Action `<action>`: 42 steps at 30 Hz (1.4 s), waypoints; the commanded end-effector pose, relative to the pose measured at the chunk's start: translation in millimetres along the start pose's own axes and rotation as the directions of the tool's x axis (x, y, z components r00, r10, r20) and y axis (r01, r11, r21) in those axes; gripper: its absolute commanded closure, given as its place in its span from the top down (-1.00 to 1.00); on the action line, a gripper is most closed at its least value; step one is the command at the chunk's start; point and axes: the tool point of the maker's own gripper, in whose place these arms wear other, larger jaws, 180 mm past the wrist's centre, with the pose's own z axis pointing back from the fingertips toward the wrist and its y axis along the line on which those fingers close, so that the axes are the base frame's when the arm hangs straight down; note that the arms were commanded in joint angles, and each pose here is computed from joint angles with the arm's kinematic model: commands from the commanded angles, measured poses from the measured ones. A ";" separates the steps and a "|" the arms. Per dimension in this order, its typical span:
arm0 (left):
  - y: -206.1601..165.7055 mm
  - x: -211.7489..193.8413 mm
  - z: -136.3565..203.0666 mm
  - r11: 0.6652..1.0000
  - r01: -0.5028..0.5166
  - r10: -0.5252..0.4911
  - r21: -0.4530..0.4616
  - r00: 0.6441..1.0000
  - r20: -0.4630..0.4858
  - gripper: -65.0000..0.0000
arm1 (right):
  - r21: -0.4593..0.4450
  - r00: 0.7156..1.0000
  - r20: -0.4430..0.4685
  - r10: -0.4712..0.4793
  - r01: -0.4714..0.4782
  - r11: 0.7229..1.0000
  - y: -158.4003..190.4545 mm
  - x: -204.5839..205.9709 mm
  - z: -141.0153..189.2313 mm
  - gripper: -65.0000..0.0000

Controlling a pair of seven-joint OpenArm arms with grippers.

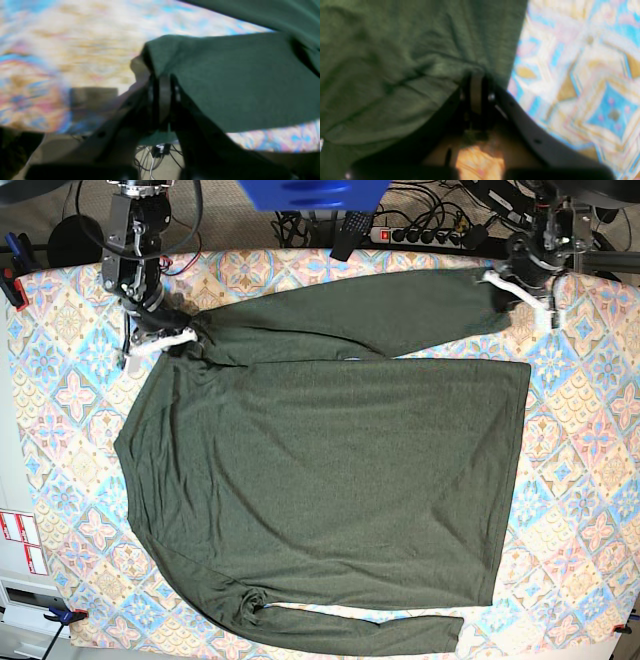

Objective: Fold the T-shirt properly
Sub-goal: 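Grasp the hem corners with the left and right grippers, then lift the hem with both grippers and pull it toward the collar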

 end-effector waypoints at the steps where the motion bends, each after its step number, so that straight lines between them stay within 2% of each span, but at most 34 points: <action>1: 0.6 11.1 3.2 1.000 0.014 -0.013 -0.007 0.999 0.032 -1.00 | 0.020 0.999 0.054 0.009 -0.010 1.000 6.2 18.4 2.4 -0.99; 9: 4.1 37.8 1.6 1.000 0.017 -0.017 0.003 0.995 0.095 -1.00 | 0.042 0.996 0.094 0.011 -0.015 0.999 17.0 38.4 -1.0 -0.99; 13: 1.0 55.3 6.5 0.998 0.063 -0.062 -0.004 0.990 0.126 -1.00 | 0.059 0.992 0.125 0.011 -0.018 0.998 25.5 54.1 -3.3 -0.99; 16: -7.0 77.9 5.2 0.997 0.076 -0.071 -0.018 0.981 0.179 -1.00 | 0.072 0.989 0.149 0.011 -0.021 0.997 32.0 66.3 -4.8 -0.99; 22: -0.7 122.0 8.2 0.998 0.066 -0.064 0.004 0.958 0.279 -1.00 | 0.098 0.980 0.200 0.008 -0.028 0.995 46.0 92.7 -7.4 -0.99; 28: -3.2 152.8 7.7 0.996 0.093 -0.093 0.015 0.937 0.338 -1.00 | 0.118 0.972 0.236 0.003 -0.032 0.992 56.8 113.1 -9.3 -0.99; 33: 15.8 159.2 -3.1 0.988 0.118 -0.143 0.095 0.935 0.324 -1.00 | 0.115 0.974 0.226 -0.001 -0.025 0.993 55.4 111.4 -13.4 -0.99; 38: 44.8 153.8 -21.7 0.984 0.083 -0.125 0.159 0.952 0.280 -1.00 | 0.113 0.975 0.220 -0.003 -0.023 0.993 54.4 109.7 -14.5 -0.99; 42: 54.3 151.3 -28.9 0.978 0.087 -0.135 0.189 0.957 0.257 -1.00 | 0.113 0.975 0.220 -0.003 -0.023 0.993 54.4 109.7 -14.5 -0.99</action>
